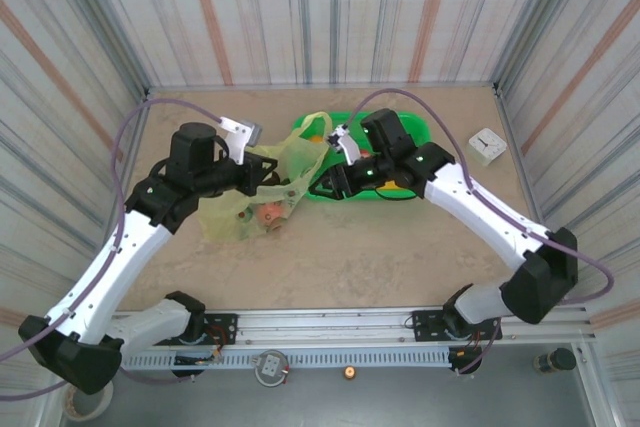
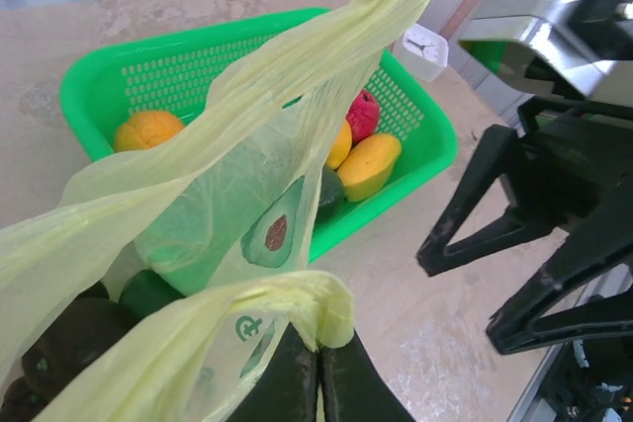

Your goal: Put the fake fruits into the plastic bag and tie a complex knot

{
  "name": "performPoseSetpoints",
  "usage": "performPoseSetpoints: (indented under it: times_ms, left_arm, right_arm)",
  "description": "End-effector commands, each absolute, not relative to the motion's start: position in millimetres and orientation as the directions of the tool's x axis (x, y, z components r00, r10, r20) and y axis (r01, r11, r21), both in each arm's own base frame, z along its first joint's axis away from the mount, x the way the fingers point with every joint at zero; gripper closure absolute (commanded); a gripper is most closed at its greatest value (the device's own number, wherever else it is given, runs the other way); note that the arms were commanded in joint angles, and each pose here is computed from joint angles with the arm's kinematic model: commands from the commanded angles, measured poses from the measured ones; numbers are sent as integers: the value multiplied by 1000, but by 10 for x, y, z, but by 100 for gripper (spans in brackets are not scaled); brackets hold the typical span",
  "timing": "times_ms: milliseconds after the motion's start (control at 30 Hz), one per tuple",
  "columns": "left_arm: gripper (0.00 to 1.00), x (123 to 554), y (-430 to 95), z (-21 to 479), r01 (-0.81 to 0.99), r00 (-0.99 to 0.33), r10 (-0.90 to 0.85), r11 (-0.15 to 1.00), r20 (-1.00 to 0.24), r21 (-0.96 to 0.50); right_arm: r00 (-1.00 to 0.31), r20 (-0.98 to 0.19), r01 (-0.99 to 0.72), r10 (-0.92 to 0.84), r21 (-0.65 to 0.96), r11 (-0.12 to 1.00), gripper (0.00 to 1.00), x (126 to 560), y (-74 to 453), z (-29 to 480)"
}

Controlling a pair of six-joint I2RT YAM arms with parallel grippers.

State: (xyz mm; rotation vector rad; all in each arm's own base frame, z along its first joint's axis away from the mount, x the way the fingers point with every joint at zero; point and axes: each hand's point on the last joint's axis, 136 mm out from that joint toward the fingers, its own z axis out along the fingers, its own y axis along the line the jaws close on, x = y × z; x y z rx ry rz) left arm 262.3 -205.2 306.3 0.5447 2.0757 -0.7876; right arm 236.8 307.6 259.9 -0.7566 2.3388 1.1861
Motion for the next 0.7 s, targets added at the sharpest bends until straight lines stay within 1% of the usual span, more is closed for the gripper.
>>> performPoseSetpoints:
  times_ms: [0,67,100,167,200,267,367,433,667]
  left_arm:
    - [100,2545,-2123,3212,671,-523,70,649,-849,-360]
    - [100,2521,-2175,3251,691,-518,65,620,-853,-372]
    - [100,2520,-2187,3273,696,-511,63,615,-857,-370]
    - [100,2528,-2197,3295,704,-493,66,617,-867,-353]
    - [100,2538,-2198,3301,705,-486,67,619,-872,-345]
    - [100,2567,-2205,3289,706,-477,63,621,-876,-340]
    - [100,2583,-2237,3230,714,-477,65,611,-876,-343]
    - [100,2583,-2241,3186,716,-477,67,608,-877,-343]
    - [100,2571,-2178,3078,707,-474,54,619,-879,-343]
  right_arm:
    - [-764,-628,-578,-150,562,592,49,2601,2711,2686]
    - [-776,-629,-487,-46,551,678,52,2822,2423,2630]
    - [-786,-618,-426,1,542,724,52,2940,2266,2563]
    - [-809,-585,-269,62,462,845,47,3169,1913,2325]
    - [-821,-567,-209,72,415,886,46,3245,1782,2217]
    - [-848,-523,-91,86,303,949,40,3392,1535,1990]
    - [-890,-434,30,136,242,970,37,3582,1381,1698]
    - [-901,-401,78,166,228,971,35,3695,1365,1584]
    - [-900,-358,218,249,124,968,31,4037,1278,1280]
